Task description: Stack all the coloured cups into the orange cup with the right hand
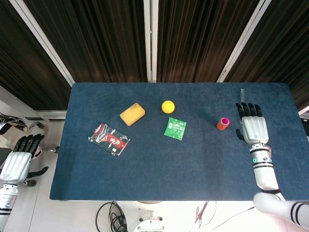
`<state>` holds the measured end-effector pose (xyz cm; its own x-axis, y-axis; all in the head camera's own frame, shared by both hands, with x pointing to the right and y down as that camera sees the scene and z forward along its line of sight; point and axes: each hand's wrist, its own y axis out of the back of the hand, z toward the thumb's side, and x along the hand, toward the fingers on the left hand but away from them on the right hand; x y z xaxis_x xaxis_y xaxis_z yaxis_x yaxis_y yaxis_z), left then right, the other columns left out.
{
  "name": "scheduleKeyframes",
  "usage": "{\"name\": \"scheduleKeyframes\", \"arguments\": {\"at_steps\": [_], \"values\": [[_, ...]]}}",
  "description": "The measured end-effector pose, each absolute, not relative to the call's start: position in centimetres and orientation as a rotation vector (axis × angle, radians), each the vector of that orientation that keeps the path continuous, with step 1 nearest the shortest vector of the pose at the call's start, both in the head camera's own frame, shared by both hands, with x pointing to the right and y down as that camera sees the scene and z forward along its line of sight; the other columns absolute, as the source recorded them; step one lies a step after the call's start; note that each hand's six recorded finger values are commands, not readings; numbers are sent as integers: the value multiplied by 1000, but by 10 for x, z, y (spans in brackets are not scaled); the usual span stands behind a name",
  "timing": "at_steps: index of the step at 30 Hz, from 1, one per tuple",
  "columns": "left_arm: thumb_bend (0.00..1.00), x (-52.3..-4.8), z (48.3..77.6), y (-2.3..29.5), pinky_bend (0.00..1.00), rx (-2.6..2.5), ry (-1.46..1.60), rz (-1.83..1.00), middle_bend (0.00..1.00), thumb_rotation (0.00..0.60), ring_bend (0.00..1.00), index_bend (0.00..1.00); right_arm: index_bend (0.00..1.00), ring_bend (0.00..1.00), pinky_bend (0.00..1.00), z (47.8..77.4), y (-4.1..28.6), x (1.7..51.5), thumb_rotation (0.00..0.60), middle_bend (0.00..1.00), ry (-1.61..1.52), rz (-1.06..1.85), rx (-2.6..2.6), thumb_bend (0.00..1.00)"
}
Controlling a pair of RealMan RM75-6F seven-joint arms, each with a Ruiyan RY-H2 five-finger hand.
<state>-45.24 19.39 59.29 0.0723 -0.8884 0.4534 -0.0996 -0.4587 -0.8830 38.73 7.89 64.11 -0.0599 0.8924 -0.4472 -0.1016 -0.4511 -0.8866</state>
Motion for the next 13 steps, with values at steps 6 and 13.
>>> {"name": "scheduleKeyframes", "arguments": {"at_steps": [6, 13], "values": [[158, -455, 586, 190, 0, -1631, 1026, -1441, 61, 600, 0, 71, 0, 0, 0, 605, 154, 432, 600, 18, -956, 1536, -1428, 190], [157, -457, 582, 183, 0, -1606, 1041, -1431, 61, 600, 0, 71, 0, 0, 0, 582, 228, 475, 600, 0, -906, 1652, -1420, 153]]}}
